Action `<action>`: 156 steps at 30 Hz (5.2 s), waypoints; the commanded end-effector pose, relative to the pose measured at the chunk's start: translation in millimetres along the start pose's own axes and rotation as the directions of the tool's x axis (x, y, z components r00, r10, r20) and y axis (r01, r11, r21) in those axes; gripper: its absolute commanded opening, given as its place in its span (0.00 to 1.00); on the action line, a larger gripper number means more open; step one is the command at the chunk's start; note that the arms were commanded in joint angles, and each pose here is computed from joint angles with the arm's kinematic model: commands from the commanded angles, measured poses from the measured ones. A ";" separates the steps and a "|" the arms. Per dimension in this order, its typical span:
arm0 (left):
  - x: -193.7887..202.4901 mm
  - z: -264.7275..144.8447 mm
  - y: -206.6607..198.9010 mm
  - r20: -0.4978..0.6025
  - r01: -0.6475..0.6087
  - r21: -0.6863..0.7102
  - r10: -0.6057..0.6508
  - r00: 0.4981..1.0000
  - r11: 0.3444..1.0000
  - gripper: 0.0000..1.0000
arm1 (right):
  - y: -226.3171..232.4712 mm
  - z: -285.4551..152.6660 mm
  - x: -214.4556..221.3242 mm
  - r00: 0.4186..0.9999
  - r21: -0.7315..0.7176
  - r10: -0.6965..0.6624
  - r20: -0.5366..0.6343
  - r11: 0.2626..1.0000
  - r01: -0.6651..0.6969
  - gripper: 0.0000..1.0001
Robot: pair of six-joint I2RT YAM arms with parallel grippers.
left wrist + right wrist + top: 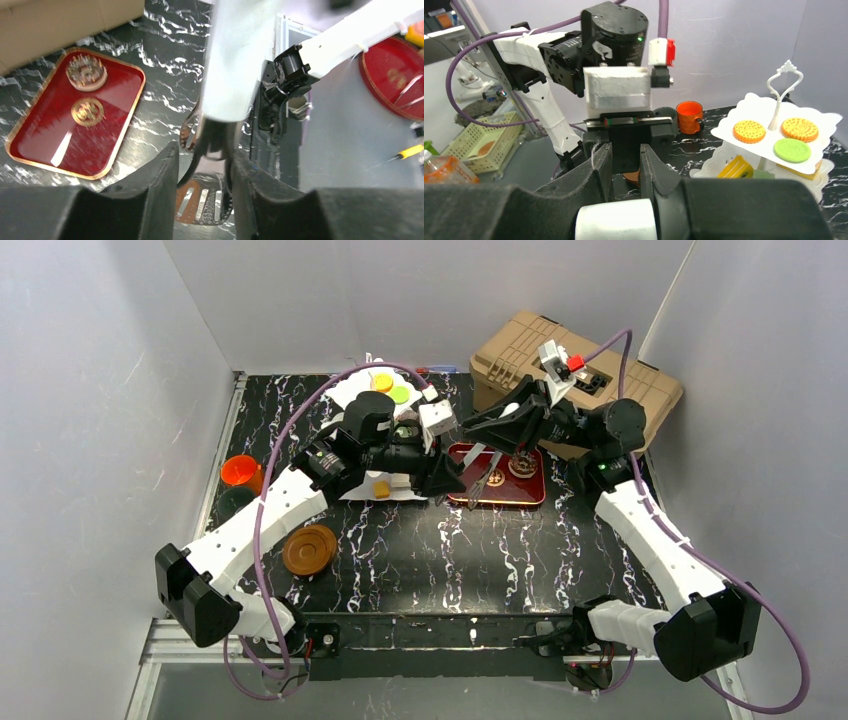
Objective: Serve the afternoon tea
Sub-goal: Adjust the clamp, then pick up the desert from the tray.
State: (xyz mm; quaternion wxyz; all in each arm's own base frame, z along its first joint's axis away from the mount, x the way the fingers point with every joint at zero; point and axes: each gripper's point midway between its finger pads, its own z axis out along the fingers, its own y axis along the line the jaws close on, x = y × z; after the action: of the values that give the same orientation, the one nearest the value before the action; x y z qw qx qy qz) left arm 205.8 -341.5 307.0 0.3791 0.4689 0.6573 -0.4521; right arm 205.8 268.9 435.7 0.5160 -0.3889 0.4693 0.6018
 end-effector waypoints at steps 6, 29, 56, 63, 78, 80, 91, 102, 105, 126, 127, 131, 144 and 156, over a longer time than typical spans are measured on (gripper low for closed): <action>-29.8 -9.1 -4.0 0.075 -0.050 -0.031 0.052 0.996 0.998 0.00 | -6.8 3.6 -29.4 0.995 0.093 -0.054 0.084 0.995 0.046 0.18; -38.6 -12.0 68.7 0.075 -0.130 -0.395 0.173 0.982 0.909 0.00 | -91.3 -53.3 10.1 0.964 0.725 0.214 0.160 0.637 -0.261 0.98; -45.4 0.5 64.5 0.057 -0.157 -0.375 0.191 0.980 0.914 0.34 | -103.7 -19.1 55.6 0.945 0.713 0.284 0.163 0.628 -0.311 0.54; -47.9 -6.9 54.9 0.064 -0.127 -0.363 0.161 0.985 0.923 0.93 | -115.6 -38.0 62.2 0.963 0.796 0.252 0.099 0.560 -0.229 0.49; -30.4 -71.6 40.8 0.063 0.065 -0.408 -0.044 0.997 0.911 0.98 | -193.4 -147.8 79.2 0.964 0.947 -0.078 -0.256 0.178 0.266 0.50; -28.9 -78.3 41.8 0.084 0.096 -0.401 -0.068 0.994 0.911 0.98 | -203.5 -160.5 87.4 0.960 0.949 -0.083 -0.269 0.149 0.279 0.50; -15.2 -88.1 37.0 0.075 0.111 -0.392 -0.088 0.993 0.913 0.98 | -229.3 -194.0 101.5 0.954 0.958 -0.145 -0.261 0.082 0.275 0.52; -20.9 -99.0 40.7 0.093 0.109 -0.429 -0.076 0.993 0.897 0.98 | -232.6 -204.1 117.9 0.952 0.962 -0.181 -0.248 0.073 0.264 0.69; -26.3 -103.0 42.4 0.105 0.101 -0.439 -0.060 0.993 0.893 0.98 | -234.7 -207.2 124.3 0.952 0.962 -0.177 -0.250 0.070 0.266 0.71; -32.5 -111.1 45.4 0.131 0.096 -0.460 -0.039 0.991 0.883 0.98 | -231.4 -212.8 156.1 0.935 0.930 -0.097 -0.342 0.110 0.352 0.15; -31.8 -111.7 45.5 0.129 0.093 -0.463 -0.037 0.991 0.881 0.98 | -231.7 -211.3 150.9 0.932 0.928 -0.113 -0.344 0.109 0.355 0.07; -31.6 -114.7 45.6 0.130 0.085 -0.471 -0.027 0.991 0.878 0.98 | -232.6 -204.9 133.3 0.925 0.924 -0.157 -0.347 0.110 0.365 0.01; -32.5 -119.2 47.7 0.134 0.065 -0.491 0.002 0.991 0.869 0.98 | -212.9 -182.5 80.4 0.903 0.916 -0.300 -0.308 0.162 0.367 0.01; -52.5 -141.5 61.2 0.178 0.096 -0.551 0.004 0.984 0.829 0.98 | -157.1 -122.2 27.6 0.909 0.877 -0.377 -0.179 0.357 0.321 0.01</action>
State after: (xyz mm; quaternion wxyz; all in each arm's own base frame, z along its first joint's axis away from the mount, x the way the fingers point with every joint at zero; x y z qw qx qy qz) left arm 262.8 -224.4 354.7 0.5126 0.2998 0.7484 -0.2954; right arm 373.9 136.6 285.4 0.7338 -0.1209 0.6623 0.0909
